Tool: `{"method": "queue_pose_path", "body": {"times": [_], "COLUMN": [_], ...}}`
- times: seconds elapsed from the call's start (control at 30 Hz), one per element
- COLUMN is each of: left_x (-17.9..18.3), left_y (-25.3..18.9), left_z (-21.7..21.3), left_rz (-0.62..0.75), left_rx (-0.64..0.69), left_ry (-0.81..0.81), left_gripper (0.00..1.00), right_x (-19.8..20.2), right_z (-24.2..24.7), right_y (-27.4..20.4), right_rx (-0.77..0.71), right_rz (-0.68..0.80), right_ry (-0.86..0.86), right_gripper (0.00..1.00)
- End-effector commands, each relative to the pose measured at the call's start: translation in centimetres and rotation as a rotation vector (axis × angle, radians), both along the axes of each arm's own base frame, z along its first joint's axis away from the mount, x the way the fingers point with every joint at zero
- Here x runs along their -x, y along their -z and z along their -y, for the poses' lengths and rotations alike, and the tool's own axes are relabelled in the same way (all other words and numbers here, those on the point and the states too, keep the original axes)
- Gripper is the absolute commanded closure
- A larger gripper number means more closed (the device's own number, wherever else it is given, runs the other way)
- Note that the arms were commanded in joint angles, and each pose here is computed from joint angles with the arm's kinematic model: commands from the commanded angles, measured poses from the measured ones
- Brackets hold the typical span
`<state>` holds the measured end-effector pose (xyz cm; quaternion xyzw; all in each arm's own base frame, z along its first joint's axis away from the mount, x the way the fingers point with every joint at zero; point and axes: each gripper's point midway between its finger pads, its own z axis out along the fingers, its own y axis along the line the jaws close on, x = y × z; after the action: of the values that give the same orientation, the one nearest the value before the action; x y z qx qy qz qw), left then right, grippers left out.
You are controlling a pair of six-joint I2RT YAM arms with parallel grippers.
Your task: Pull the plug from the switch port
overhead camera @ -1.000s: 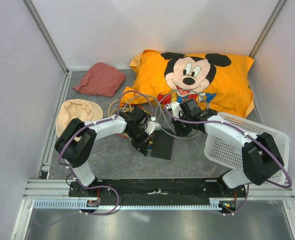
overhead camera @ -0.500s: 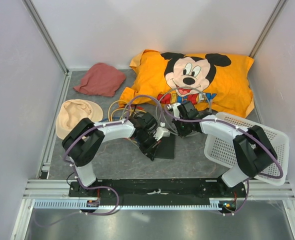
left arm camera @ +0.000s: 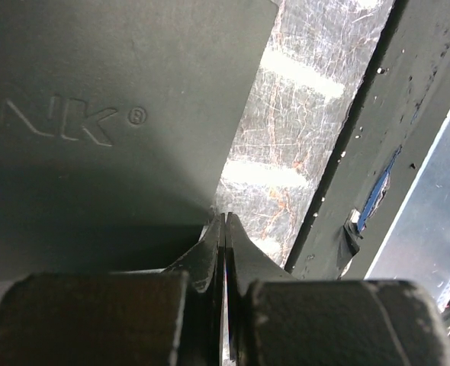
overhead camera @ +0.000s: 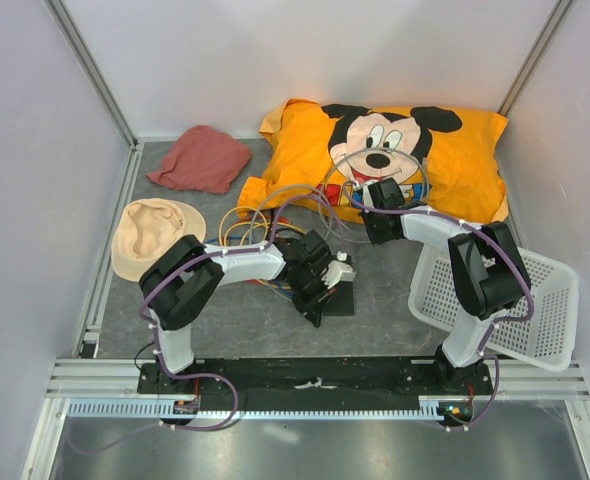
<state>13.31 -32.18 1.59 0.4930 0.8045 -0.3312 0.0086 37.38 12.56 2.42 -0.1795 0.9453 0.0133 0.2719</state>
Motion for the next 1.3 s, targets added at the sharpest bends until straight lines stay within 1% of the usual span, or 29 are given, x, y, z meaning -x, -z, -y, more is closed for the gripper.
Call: {"method": "queue_pose_path", "body": {"times": [0.0, 0.03, 0.07, 0.13, 0.2, 0.23, 0.27, 0.3, 0.33, 0.37, 0.4, 0.43, 0.47, 0.5, 0.53, 0.57, 0.6, 0.63, 0.67, 0.77, 0.83, 0.97, 1.03, 1.17, 1.27], "left_x": [-0.4, -0.9, -1.0, -3.4, -5.0, -6.6, -7.5, -8.5, -9.9, -10.7, -11.9, -12.9, -13.5, -14.0, -14.6, -15.0, -15.0, -15.1, -15.2, -14.9, -14.5, -14.6, -14.6, -14.1, -13.7], "left_y": [-4.3, -7.2, -8.8, -10.2, -12.0, -12.1, -11.7, -11.7, -11.5, -11.2, -10.3, -10.0, -9.5, -8.6, -8.0, -7.6, -6.8, -6.4, -5.9, -5.1, -4.8, -4.1, -3.8, -4.9, -5.0], "left_z": [1.2, 1.1, 1.0, -0.2, -1.0, -2.1, -2.5, -2.6, -3.2, -3.4, -3.2, -3.6, -3.5, -3.3, -3.4, -3.2, -3.1, -3.1, -3.0, -2.9, -2.6, -2.4, -2.2, -1.8, -2.0], "left_rz": [0.044, 0.090, 0.110, 0.207, 0.242, 0.246, 0.236, 0.232, 0.210, 0.192, 0.145, 0.085, 0.039, -0.020, -0.057, -0.059, -0.080, -0.072, -0.070, -0.098, -0.134, -0.152, -0.164, -0.176, -0.182], "left_rx": [0.154, 0.250, 0.300, 0.289, 0.307, 0.292, 0.274, 0.275, 0.262, 0.250, 0.233, 0.224, 0.223, 0.222, 0.215, 0.226, 0.227, 0.230, 0.225, 0.231, 0.250, 0.250, 0.260, 0.299, 0.299], "left_ry": [0.040, 0.061, 0.070, 0.015, -0.015, -0.066, -0.099, -0.125, -0.185, -0.221, -0.257, -0.331, -0.357, -0.379, -0.419, -0.418, -0.413, -0.398, -0.393, -0.373, -0.358, -0.369, -0.362, -0.339, -0.326], "left_gripper": [0.99, 0.98, 0.98, 0.98, 0.98, 0.98, 0.95, 0.95, 0.95, 0.94, 0.93, 0.91, 0.82, 0.78, 0.75, 0.70, 0.68, 0.66, 0.64, 0.64, 0.64, 0.65, 0.66, 0.72, 0.72], "right_x": [-3.3, -3.0, -3.1, -3.5, -3.3, -2.9, -2.3, -1.8, -0.8, 0.3, 1.4, 2.6, 3.8, 4.7, 6.0, 6.9, 7.9, 9.1, 9.7, 11.2, 11.5, 12.0, 12.5, 12.9, 13.1], "right_z": [-0.8, -0.8, -0.7, -0.2, -0.5, -0.6, -1.3, -1.5, -1.8, -3.1, -3.6, -4.1, -5.1, -5.3, -5.4, -5.8, -6.2, -6.4, -6.7, -7.8, -8.4, -9.0, -9.3, -10.5, -11.0], "right_y": [-3.2, -3.8, -4.7, -7.9, -10.8, -11.5, -12.0, -13.1, -12.9, -13.1, -13.8, -13.4, -13.6, -14.2, -13.2, -12.9, -13.2, -11.9, -11.5, -9.8, -8.4, -6.2, -5.2, -4.2, -3.7], "right_rx": [-0.029, -0.034, -0.030, -0.023, -0.049, -0.059, -0.095, -0.119, -0.137, -0.205, -0.230, -0.258, -0.298, -0.304, -0.302, -0.305, -0.323, -0.326, -0.330, -0.314, -0.290, -0.261, -0.262, -0.264, -0.269], "right_rz": [0.119, 0.112, 0.127, 0.172, 0.220, 0.218, 0.210, 0.223, 0.197, 0.166, 0.168, 0.144, 0.131, 0.147, 0.119, 0.113, 0.118, 0.084, 0.071, 0.030, 0.004, -0.050, -0.095, -0.118, -0.126], "right_ry": [-0.016, -0.008, 0.007, 0.031, 0.010, -0.002, -0.032, -0.046, -0.066, -0.127, -0.181, -0.225, -0.288, -0.343, -0.374, -0.411, -0.470, -0.504, -0.535, -0.632, -0.697, -0.768, -0.789, -0.826, -0.828], "right_gripper": [0.99, 0.97, 0.96, 0.94, 0.90, 0.86, 0.85, 0.83, 0.80, 0.79, 0.76, 0.74, 0.70, 0.64, 0.60, 0.56, 0.51, 0.50, 0.49, 0.48, 0.49, 0.50, 0.50, 0.51, 0.51]}}
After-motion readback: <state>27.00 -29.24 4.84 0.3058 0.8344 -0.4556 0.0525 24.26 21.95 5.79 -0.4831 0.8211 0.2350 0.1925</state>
